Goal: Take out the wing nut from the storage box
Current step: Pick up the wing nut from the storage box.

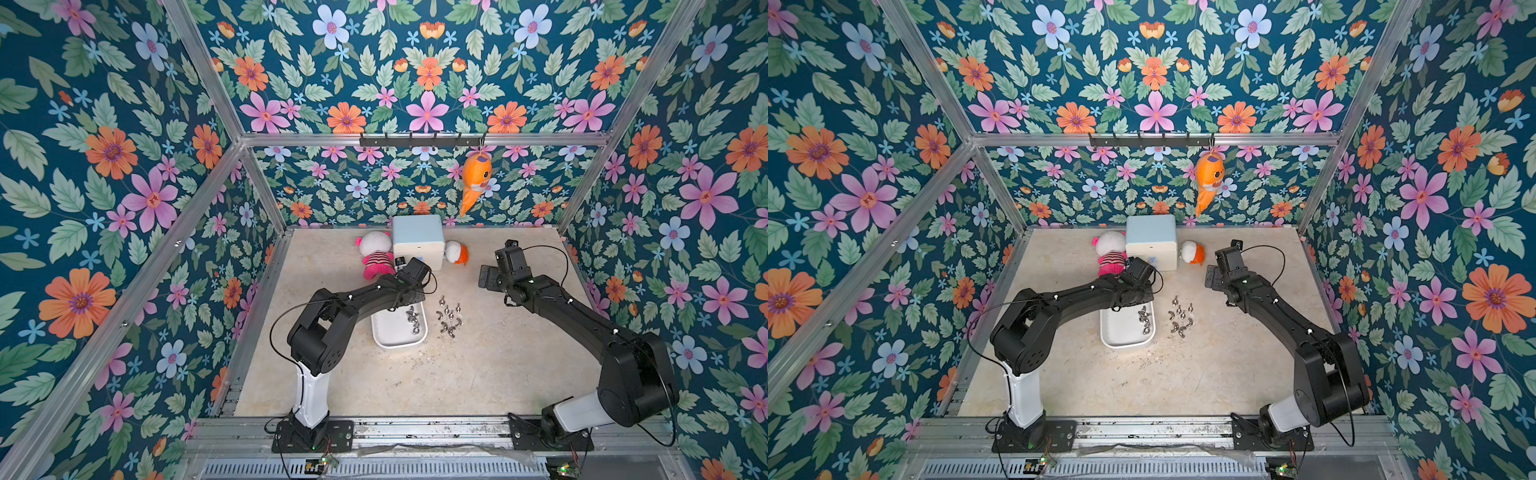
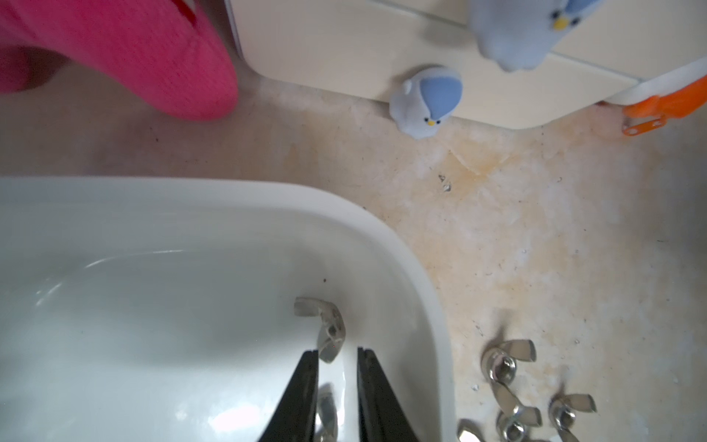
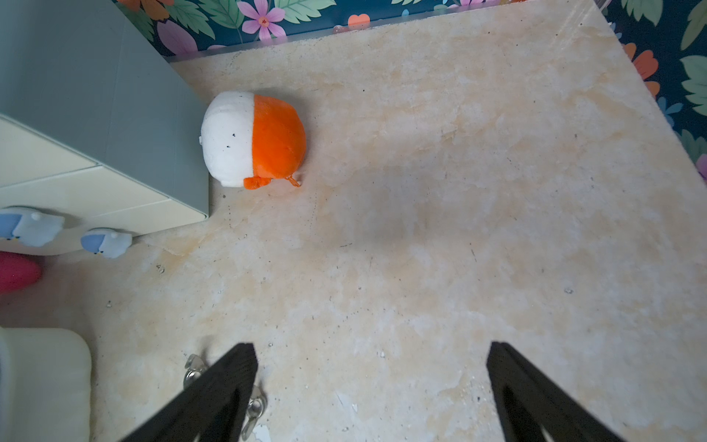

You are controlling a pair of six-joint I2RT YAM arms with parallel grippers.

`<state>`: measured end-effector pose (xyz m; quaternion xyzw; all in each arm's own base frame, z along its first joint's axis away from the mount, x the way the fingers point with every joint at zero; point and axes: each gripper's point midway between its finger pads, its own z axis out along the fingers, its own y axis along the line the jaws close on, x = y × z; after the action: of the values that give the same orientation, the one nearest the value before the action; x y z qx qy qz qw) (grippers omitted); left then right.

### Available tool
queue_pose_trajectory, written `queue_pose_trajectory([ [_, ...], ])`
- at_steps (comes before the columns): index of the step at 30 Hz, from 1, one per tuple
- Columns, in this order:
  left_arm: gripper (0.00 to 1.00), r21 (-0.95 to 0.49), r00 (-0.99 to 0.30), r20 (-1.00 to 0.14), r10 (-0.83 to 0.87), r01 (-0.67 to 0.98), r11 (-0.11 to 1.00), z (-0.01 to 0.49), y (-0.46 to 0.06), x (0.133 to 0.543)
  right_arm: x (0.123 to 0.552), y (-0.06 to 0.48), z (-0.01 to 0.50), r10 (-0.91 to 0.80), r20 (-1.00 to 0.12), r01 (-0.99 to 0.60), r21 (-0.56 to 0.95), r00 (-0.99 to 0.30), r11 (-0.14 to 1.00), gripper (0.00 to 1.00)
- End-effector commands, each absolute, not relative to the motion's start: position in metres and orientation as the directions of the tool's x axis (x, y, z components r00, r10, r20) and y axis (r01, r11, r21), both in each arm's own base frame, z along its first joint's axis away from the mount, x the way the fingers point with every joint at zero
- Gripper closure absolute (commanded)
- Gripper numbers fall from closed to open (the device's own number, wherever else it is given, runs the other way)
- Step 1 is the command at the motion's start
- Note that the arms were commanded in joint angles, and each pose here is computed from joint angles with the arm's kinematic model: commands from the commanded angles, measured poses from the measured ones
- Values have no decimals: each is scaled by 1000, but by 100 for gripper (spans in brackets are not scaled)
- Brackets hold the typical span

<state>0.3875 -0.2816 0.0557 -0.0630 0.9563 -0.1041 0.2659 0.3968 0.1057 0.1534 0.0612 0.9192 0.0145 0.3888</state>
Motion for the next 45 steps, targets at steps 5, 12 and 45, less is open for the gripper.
queue_pose_trajectory([
  [5,75,-218,-853,-491,-178,-77,973,48,-279,391,397,104,153,124,-714,108,68,-689,992,1],
  [12,75,-227,-846,-494,-199,-96,969,43,-277,394,396,104,152,125,-714,108,69,-689,992,1],
  [45,74,-395,-765,-484,-425,-243,886,48,-271,398,392,105,143,135,-703,107,84,-698,991,1],
])
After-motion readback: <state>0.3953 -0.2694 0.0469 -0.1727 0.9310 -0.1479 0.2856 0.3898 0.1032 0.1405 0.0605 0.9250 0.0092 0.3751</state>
